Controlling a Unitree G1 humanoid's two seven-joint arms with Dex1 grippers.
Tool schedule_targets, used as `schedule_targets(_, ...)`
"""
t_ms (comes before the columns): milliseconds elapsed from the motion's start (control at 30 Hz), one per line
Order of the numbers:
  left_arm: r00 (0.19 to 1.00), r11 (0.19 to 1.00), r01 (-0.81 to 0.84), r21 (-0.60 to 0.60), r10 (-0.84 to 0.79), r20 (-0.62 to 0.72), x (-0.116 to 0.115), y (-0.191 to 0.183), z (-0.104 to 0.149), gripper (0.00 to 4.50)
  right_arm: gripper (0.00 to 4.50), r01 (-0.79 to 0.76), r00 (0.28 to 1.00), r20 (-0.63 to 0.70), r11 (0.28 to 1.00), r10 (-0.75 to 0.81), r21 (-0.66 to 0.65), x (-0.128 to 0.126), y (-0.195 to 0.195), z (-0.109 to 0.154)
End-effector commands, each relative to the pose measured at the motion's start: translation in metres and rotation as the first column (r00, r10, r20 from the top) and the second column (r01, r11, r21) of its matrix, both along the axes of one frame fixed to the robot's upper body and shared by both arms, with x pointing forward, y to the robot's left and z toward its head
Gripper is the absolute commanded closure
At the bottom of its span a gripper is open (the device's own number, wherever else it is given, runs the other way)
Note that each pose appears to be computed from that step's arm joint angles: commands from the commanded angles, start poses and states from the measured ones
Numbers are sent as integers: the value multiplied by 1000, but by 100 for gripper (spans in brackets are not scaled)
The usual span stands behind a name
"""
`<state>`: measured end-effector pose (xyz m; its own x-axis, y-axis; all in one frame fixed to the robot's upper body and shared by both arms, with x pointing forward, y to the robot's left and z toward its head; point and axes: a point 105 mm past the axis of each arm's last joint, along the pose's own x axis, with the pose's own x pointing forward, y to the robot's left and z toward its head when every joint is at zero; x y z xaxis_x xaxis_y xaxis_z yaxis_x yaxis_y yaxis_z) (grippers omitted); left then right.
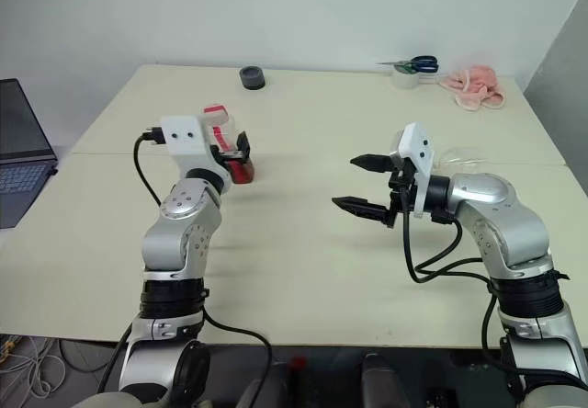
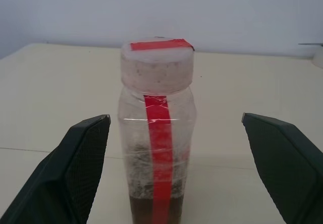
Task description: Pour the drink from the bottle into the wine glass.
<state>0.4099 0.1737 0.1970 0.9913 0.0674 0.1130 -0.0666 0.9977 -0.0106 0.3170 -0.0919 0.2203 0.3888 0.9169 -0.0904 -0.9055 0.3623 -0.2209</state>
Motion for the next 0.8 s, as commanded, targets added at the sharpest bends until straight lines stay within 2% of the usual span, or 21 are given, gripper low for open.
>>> schedule_targets(33,997,999,-1,38,-2,72,5,-1,19,3,0,29,993,109,993,-42,113,5,6,37)
schedule_targets(167,997,999,-14,43,11,76,10,3,20,3,0,17,991,130,989,-36,144,4,12,47)
schedule_targets(800,995,996,-27,81,20,95,29,4,20,3,0,11,991,132,993,-27,120,4,16,44)
